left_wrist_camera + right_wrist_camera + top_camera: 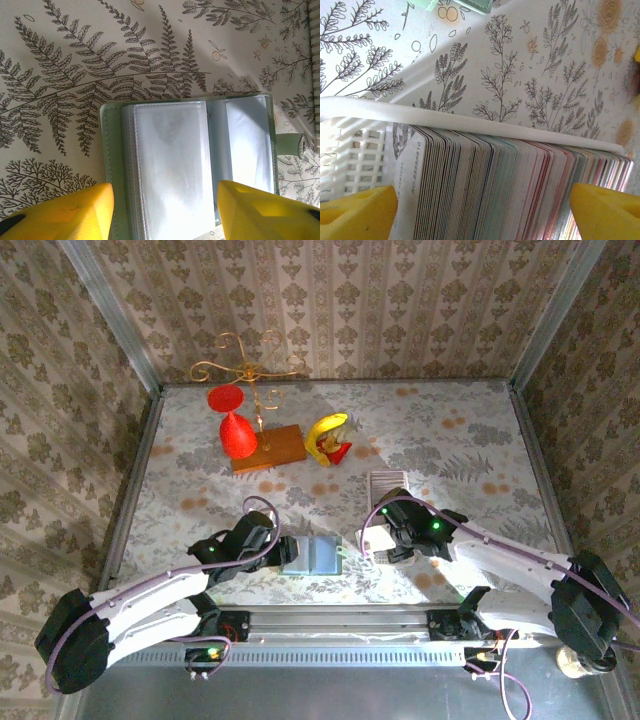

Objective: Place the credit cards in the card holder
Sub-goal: Pick up the credit card from the storage box, then insert the credit card into the card slot.

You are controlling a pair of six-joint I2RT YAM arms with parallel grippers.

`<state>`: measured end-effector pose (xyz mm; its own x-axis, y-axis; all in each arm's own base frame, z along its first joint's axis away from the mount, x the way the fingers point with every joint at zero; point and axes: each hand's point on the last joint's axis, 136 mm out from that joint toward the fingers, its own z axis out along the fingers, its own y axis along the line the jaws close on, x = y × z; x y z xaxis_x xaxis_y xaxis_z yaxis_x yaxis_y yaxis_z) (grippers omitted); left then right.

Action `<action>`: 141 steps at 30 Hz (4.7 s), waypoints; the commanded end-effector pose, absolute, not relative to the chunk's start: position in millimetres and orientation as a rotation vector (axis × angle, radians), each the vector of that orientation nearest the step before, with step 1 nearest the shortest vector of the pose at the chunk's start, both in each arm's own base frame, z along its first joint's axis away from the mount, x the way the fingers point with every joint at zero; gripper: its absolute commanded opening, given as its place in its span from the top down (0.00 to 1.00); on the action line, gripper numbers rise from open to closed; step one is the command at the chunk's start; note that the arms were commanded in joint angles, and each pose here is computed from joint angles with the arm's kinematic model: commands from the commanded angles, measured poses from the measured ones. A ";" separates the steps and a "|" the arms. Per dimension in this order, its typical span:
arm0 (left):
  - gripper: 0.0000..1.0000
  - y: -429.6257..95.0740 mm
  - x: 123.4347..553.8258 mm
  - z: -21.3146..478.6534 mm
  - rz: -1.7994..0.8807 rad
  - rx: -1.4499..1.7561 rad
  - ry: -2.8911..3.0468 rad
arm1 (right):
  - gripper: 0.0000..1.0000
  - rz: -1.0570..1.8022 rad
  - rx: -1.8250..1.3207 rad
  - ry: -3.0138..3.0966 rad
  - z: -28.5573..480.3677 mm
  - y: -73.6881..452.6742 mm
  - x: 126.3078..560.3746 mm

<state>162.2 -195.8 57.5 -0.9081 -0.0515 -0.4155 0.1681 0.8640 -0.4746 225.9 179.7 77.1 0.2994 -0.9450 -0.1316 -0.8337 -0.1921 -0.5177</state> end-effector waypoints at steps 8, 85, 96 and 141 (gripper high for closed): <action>0.46 -196.9 160.2 53.4 -0.725 0.070 2.622 | 0.15 -0.345 -2.118 1.607 55.0 175.1 233.2; 0.63 -175.2 159.3 47.1 -0.592 -0.006 2.626 | 1.00 0.079 -1.441 1.858 185.2 180.6 167.2; 0.63 -173.5 159.3 42.3 -0.599 -0.062 2.633 | 1.00 1.100 0.146 2.374 200.7 258.1 192.7; 0.79 -177.8 149.5 9.5 -0.555 -0.070 2.740 | 1.00 0.958 0.257 2.644 62.6 340.8 216.2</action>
